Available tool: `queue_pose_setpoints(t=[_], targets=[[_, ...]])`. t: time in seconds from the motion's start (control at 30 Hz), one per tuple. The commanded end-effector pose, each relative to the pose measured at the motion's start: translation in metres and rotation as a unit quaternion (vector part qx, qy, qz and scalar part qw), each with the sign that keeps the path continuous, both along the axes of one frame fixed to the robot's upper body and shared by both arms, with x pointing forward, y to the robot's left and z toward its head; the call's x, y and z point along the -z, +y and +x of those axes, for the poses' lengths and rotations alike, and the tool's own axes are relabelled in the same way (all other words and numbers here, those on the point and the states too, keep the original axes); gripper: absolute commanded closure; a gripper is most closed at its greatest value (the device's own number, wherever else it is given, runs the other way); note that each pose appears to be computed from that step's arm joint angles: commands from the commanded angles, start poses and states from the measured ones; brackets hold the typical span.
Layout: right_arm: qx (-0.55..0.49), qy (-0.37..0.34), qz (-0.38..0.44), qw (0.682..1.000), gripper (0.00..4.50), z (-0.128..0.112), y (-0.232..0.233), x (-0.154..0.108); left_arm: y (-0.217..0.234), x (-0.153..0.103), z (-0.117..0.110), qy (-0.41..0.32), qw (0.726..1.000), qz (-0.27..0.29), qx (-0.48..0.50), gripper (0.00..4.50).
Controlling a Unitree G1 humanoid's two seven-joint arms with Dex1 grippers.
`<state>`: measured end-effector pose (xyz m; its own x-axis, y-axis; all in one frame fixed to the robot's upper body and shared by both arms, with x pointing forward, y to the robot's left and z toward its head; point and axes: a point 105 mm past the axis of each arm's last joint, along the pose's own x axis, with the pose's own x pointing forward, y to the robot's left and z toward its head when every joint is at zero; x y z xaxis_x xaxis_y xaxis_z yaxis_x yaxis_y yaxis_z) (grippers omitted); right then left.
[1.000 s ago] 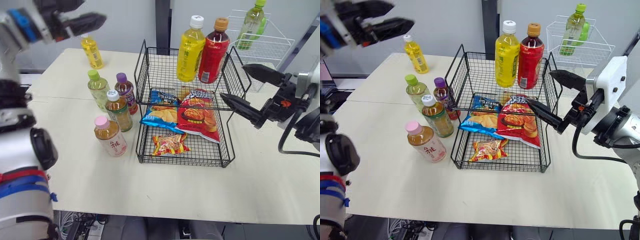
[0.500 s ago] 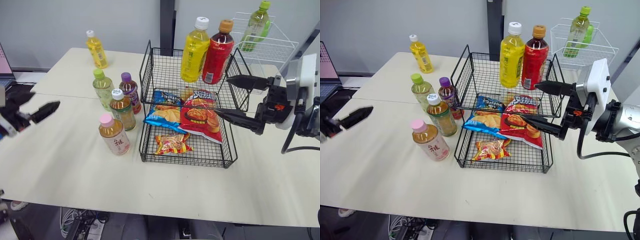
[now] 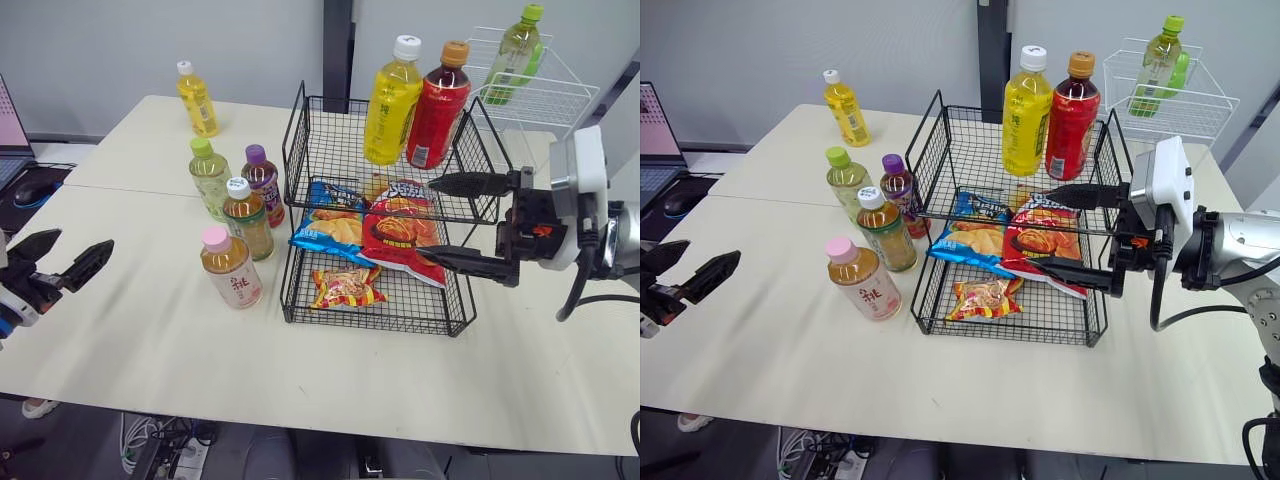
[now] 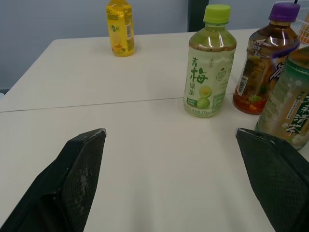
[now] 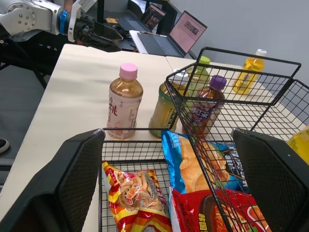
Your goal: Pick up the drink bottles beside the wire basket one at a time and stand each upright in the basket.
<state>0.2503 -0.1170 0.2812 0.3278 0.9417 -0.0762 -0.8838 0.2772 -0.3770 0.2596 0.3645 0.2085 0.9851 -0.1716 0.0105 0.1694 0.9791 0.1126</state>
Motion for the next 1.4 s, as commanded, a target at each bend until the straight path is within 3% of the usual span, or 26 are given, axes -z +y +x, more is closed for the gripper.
queue_pose_setpoints(t=[0.03,0.27,0.53,0.73,0.9,1.1,1.2,1.4], targets=[[0.003,-0.027,0.006,1.000,0.00,-0.002,0.000,-0.010,-0.006,-0.022,0.003,-0.032,0.999,0.012,0.008,0.04],[0.018,-0.038,0.009,0.999,0.00,-0.003,0.005,-0.008,-0.027,-0.044,0.038,-0.064,0.997,-0.012,0.043,0.04],[0.022,-0.032,0.036,0.999,0.00,-0.001,0.004,-0.009,-0.049,-0.067,0.099,-0.081,0.994,-0.041,0.063,0.04],[0.025,-0.030,0.045,0.998,0.00,0.001,0.003,-0.011,-0.070,-0.069,0.143,-0.062,0.995,-0.018,0.076,0.04],[0.025,-0.028,0.045,0.998,0.00,0.000,0.006,-0.012,-0.077,-0.066,0.166,-0.050,0.997,0.008,0.060,0.04],[0.026,-0.028,0.046,0.998,0.00,0.000,0.007,-0.013,-0.084,-0.061,0.177,-0.033,0.997,0.005,0.069,0.04],[0.027,-0.028,0.046,0.998,0.00,0.000,0.008,-0.013,-0.086,-0.060,0.179,-0.029,0.997,-0.010,0.074,0.58],[0.027,-0.027,0.047,0.998,0.00,-0.001,0.008,-0.013,-0.095,-0.054,0.183,-0.019,0.996,-0.004,0.089,2.55]])
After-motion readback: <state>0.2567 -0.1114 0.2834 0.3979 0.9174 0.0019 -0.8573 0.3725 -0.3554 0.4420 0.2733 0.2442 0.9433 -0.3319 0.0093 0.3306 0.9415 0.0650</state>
